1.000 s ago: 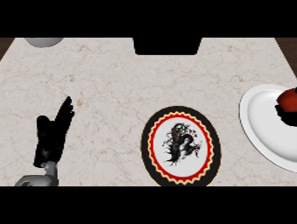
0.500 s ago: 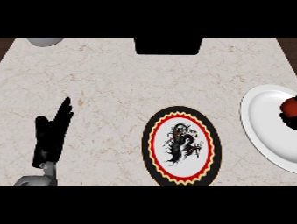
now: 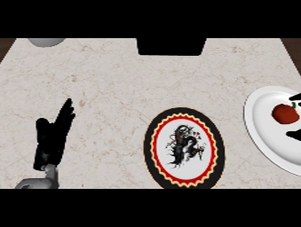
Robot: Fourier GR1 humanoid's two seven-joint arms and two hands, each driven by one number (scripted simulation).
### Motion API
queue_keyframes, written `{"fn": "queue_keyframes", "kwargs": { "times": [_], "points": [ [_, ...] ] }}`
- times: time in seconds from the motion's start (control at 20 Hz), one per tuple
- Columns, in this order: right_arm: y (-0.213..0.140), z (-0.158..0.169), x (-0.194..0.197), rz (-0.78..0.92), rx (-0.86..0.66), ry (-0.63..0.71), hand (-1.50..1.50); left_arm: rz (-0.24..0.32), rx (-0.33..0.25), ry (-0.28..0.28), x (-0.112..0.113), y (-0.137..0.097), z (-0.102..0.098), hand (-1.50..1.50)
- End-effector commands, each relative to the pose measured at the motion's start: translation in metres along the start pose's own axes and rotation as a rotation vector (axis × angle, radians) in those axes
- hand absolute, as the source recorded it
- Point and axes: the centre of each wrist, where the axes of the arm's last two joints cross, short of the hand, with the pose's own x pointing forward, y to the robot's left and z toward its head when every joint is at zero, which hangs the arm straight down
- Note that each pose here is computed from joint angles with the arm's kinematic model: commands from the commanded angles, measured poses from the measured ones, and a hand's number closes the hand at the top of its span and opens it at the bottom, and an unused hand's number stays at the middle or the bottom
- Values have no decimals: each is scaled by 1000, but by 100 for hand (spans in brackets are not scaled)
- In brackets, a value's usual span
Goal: Pick the bell pepper from the plate and place it in the plate
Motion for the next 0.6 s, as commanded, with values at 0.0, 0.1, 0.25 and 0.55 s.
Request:
{"fn": "queue_keyframes", "kwargs": {
  "times": [0.0, 0.1, 0.25, 0.55],
  "points": [
    [-9, -7, -7, -88, 16, -114, -150, -3, -12, 5, -2, -4, -2, 0],
    [-9, 7, -19, -186, -45, -220, -150, -5, -6, 16, 7, 2, 6, 0],
    [-23, 5, -26, -439, -164, -307, -150, 1, 8, 8, 9, 10, 4, 0],
    [-19, 17, -56, -758, -212, -325, -150, 16, 10, 16, -2, -9, 10, 0]
  ]
}}
